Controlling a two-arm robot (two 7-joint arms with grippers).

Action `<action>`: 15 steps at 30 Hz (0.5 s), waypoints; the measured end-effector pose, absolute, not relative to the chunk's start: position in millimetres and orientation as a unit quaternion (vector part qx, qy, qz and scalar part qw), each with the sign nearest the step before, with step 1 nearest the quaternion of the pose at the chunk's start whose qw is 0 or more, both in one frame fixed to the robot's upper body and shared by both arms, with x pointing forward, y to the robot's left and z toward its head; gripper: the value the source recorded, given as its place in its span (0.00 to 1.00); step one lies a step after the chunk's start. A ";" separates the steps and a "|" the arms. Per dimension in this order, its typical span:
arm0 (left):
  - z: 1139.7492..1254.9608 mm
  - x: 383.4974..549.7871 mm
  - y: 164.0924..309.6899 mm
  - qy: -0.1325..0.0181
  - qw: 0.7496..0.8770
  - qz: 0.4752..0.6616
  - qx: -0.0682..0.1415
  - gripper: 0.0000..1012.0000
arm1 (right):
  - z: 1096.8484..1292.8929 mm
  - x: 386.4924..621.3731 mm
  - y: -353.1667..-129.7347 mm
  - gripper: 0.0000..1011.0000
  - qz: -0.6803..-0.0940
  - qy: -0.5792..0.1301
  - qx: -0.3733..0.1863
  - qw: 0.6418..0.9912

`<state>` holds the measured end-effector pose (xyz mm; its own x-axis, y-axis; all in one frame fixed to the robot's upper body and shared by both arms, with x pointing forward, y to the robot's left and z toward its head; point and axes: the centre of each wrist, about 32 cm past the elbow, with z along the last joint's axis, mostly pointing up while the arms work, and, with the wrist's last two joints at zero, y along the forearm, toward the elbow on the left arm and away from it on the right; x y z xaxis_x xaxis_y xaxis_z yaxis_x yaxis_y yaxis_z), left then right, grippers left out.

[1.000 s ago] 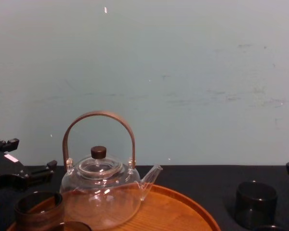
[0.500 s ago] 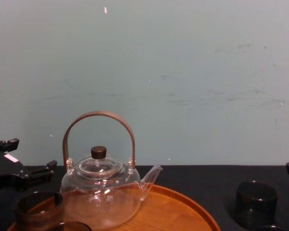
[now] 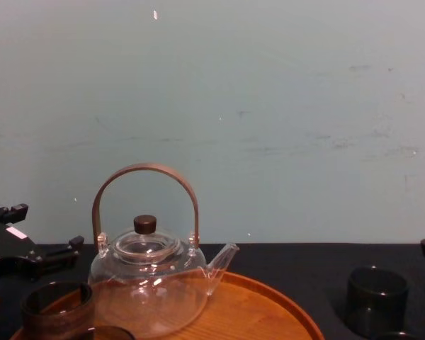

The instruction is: Pick up the glass from the table and place it on the tray.

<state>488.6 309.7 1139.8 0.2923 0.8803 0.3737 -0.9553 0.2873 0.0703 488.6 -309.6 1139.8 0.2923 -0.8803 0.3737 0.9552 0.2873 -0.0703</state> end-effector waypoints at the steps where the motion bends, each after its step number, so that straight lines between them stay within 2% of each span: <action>1: 1139.8 488.6 309.7 -0.132 0.791 0.580 0.142 0.99 | 1139.8 488.6 -309.7 0.99 -0.580 -0.132 -0.142 0.791; 15: 1139.8 488.6 309.7 -0.132 0.791 0.580 0.141 0.99 | 1140.1 488.8 -310.0 0.99 -0.579 -0.132 -0.141 0.792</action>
